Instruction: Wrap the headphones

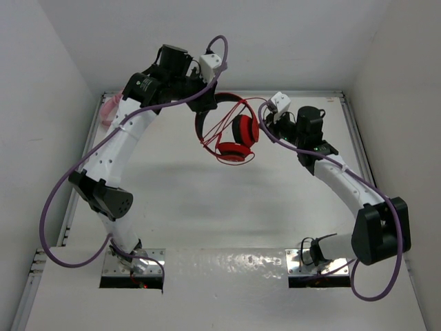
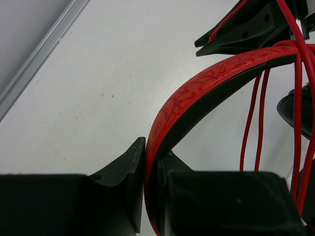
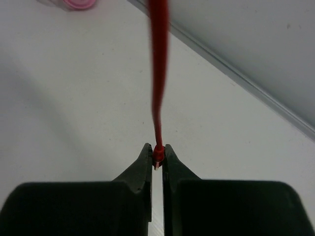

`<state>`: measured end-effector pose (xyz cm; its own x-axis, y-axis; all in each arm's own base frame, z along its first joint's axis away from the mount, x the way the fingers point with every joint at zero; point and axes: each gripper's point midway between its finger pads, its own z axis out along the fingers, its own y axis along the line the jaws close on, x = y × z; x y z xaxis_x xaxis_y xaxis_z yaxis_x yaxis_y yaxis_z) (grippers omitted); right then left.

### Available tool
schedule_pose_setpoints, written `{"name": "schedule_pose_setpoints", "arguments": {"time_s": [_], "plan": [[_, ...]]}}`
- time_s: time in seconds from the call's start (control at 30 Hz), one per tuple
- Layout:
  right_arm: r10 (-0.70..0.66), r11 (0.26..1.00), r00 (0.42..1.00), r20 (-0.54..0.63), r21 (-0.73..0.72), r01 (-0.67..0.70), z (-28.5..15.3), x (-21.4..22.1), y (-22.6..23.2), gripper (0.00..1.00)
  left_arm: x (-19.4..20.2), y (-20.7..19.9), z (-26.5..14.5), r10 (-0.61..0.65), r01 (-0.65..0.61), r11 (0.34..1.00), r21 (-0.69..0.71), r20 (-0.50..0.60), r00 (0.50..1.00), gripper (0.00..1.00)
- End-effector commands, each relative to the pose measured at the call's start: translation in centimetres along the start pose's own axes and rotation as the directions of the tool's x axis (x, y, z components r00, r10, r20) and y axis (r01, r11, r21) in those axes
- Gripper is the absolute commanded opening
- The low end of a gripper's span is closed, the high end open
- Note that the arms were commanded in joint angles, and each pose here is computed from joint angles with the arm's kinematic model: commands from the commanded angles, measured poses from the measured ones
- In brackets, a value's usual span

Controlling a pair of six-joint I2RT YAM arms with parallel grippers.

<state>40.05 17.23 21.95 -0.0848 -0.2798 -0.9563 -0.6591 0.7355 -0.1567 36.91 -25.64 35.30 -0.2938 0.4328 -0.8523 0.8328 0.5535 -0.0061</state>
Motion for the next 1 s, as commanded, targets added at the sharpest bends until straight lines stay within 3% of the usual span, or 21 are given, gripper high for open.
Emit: {"name": "schedule_pose_setpoints", "arguments": {"time_s": [0.0, 0.17, 0.37, 0.47, 0.6, 0.73, 0.97], "plan": [[0.018, 1.0, 0.989, 0.146, -0.022, -0.015, -0.5, -3.5, 0.4, 0.0, -3.6, -1.1, -1.6, -0.035, 0.031, 0.999, 0.035, 0.127, 0.991, 0.0], [0.038, 0.999, 0.981, 0.192, 0.009, -0.04, -2.2, -4.0, 0.7, 0.0, -3.2, -0.2, -1.0, -0.117, 0.116, 0.993, 0.015, 0.124, 0.985, 0.0], [0.175, 0.979, 0.982, 0.069, -0.115, -0.167, -3.0, -1.5, 4.7, 0.0, -2.9, 3.6, -0.8, -0.302, 0.308, 0.951, -0.009, 0.174, 0.937, 0.0], [0.132, 0.973, 0.991, -0.014, -0.189, -0.132, -3.4, 0.1, 8.7, 0.0, -2.3, 5.7, -0.1, -0.31, 0.331, 0.938, -0.105, 0.176, 0.934, 0.0], [0.114, 0.953, 0.991, -0.07, -0.273, -0.129, -4.4, 0.6, 12.7, 0.0, -1.5, 8.6, 0.3, -0.286, 0.325, 0.915, -0.238, 0.184, 0.94, 0.0], [0.081, 0.958, 0.993, -0.081, -0.269, -0.1, -5.7, 0.2, 12.8, 0.0, 0.0, 12.0, 0.0, -0.202, 0.25, 0.873, -0.419, 0.155, 0.967, 0.0], [0.023, 0.954, 0.993, -0.116, -0.296, -0.057, -7.0, 0.0, 13.3, 0.0, 0.9, 14.0, 0.1, -0.123, 0.163, 0.844, -0.51, 0.112, 0.986, 0.0]]}}
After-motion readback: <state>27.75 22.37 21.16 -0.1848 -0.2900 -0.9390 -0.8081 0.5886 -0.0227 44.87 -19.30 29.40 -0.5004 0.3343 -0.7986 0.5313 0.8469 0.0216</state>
